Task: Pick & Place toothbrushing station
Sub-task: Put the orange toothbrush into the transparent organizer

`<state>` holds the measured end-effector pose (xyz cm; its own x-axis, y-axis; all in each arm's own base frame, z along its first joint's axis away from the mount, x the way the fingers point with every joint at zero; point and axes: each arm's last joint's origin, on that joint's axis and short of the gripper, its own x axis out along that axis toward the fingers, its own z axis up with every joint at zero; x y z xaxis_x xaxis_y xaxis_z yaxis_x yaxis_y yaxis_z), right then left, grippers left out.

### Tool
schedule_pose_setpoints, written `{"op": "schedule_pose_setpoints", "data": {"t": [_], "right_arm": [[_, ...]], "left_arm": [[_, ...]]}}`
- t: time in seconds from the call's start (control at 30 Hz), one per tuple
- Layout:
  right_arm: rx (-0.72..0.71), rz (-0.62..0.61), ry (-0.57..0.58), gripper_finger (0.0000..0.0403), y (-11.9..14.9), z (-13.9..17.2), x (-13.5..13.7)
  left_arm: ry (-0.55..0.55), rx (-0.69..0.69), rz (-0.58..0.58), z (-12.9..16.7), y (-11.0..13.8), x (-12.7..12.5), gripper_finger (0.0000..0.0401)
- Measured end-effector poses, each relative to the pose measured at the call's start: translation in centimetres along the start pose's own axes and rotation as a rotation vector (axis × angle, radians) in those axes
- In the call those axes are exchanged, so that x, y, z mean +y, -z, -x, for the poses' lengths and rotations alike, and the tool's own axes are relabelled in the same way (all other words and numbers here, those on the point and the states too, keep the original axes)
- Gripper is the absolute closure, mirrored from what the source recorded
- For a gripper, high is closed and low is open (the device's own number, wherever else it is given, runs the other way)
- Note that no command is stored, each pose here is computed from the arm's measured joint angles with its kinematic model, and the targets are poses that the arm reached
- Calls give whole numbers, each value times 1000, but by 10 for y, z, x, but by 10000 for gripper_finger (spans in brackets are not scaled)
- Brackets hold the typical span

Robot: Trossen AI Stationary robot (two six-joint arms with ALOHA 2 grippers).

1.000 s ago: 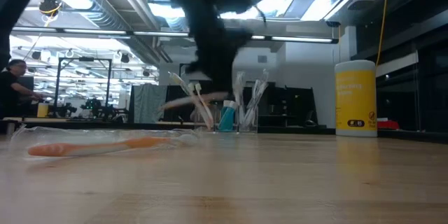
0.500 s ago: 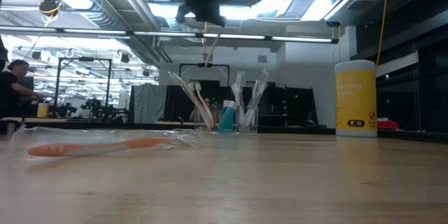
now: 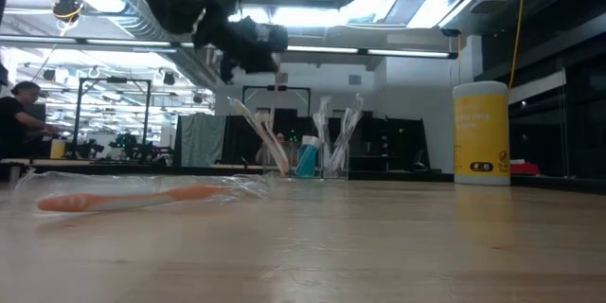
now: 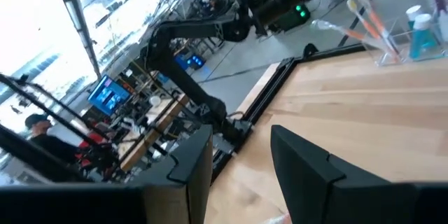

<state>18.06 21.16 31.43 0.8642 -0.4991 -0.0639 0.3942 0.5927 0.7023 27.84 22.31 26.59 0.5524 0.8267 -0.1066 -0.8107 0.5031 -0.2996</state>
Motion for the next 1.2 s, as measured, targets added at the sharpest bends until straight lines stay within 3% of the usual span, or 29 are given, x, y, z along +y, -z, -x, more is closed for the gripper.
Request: {"op": "schedule_pose_setpoints", "data": {"t": [0.17,0.63,0.93,1.2], "right_arm": [[-30,-8,22,255,-2,-8,0],[-47,8,41,279,-4,-15,-1],[-44,23,40,284,-4,-15,-1],[-18,33,27,284,-3,-11,0]], "left_arm": [[38,60,11,-9,13,5,400],[118,97,32,2,20,-19,400],[2,250,-58,12,43,-26,400],[-64,407,-43,17,57,-20,399]]}}
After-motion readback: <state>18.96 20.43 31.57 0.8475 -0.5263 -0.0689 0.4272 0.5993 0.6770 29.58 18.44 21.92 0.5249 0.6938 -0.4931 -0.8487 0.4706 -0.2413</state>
